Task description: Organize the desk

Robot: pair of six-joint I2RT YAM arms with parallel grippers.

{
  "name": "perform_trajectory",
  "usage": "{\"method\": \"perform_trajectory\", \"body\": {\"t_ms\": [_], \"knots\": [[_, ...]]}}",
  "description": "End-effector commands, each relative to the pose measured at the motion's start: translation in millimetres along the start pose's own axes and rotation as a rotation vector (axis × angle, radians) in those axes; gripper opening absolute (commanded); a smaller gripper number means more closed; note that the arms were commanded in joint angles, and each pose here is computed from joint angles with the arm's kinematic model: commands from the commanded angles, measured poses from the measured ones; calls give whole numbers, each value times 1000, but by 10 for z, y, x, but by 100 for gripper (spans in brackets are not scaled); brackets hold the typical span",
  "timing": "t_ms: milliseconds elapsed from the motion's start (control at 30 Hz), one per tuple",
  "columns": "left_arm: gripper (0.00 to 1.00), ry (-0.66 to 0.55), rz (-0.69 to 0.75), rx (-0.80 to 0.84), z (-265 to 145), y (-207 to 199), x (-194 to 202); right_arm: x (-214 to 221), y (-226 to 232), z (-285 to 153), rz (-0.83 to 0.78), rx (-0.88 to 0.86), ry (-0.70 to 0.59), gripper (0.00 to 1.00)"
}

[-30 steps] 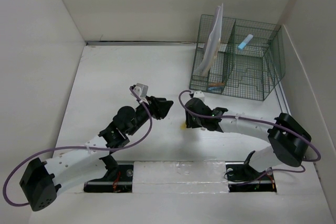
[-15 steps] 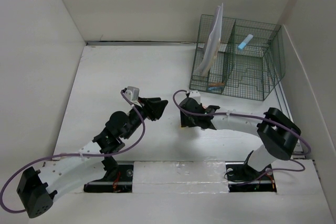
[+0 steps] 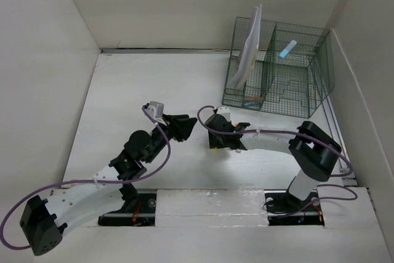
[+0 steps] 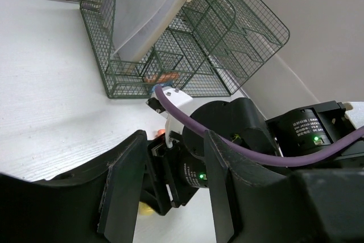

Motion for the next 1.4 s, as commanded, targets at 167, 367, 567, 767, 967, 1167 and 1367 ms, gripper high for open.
{"method": "perform_trajectory", "body": {"t_ms": [167, 367, 567, 767, 967, 1167, 1367], "knots": [[41, -54, -1, 14, -22, -23, -88, -52, 30, 20, 24, -17, -33, 22], [40, -152, -30, -19, -173, 43, -181, -608, -33, -734, 79, -145, -332, 14], [41, -182, -45, -16, -219, 50, -209, -1338, -442, -1775, 154, -110, -683, 18], [41, -141, -37, -15, -145, 40, -157, -1949, -1434, -2415, 306, 149, -937, 20], [41, -137, -36, -13, -142, 40, -147, -2319, -2241, -2063, 363, 351, -891, 19], [41, -133, -36, -10, -138, 39, -141, -2578, -2854, -1708, 400, 408, -806, 18], [42, -129, -37, -7, -134, 32, -140, -2615, -3013, -1479, 421, 392, -760, 22]]}}
Point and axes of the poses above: each gripper's point midway between its finger pads, its own z axis out along the fingers, its own y axis along the line the jaws close on, x = y × z, the point moved 8 cm from there along -z, back along the fingers, and after that the axes turned 8 degrees about -z, right-handed, at the moved point
